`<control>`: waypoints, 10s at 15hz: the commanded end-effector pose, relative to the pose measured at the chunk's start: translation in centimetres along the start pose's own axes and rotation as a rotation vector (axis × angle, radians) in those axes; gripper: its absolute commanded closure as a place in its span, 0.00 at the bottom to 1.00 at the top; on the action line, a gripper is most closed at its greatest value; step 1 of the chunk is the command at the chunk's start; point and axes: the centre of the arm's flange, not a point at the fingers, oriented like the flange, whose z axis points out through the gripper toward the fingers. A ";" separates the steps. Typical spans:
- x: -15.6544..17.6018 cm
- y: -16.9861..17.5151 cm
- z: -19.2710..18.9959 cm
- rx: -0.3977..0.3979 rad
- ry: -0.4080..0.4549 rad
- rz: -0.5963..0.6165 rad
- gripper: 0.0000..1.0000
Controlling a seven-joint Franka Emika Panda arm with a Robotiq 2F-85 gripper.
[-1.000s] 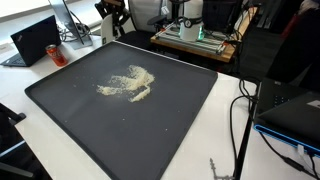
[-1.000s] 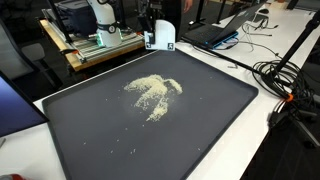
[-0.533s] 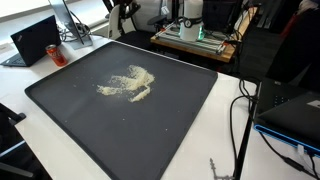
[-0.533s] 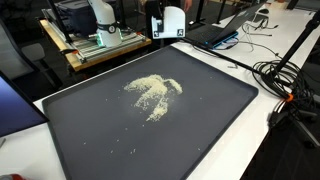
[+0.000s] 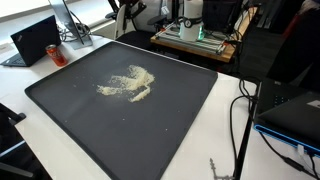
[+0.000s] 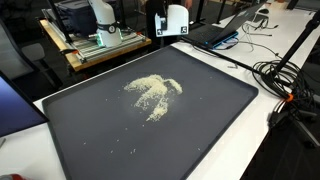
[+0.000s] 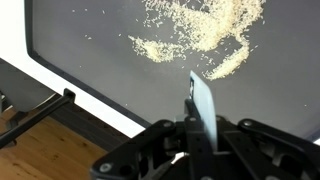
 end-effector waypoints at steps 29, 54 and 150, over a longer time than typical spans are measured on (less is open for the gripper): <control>4.9 -24.1 5.1 -0.098 -0.302 -0.614 0.99; 10.4 -10.3 6.1 0.241 -0.339 -0.162 0.99; -21.5 21.5 26.2 0.972 -0.209 0.930 0.99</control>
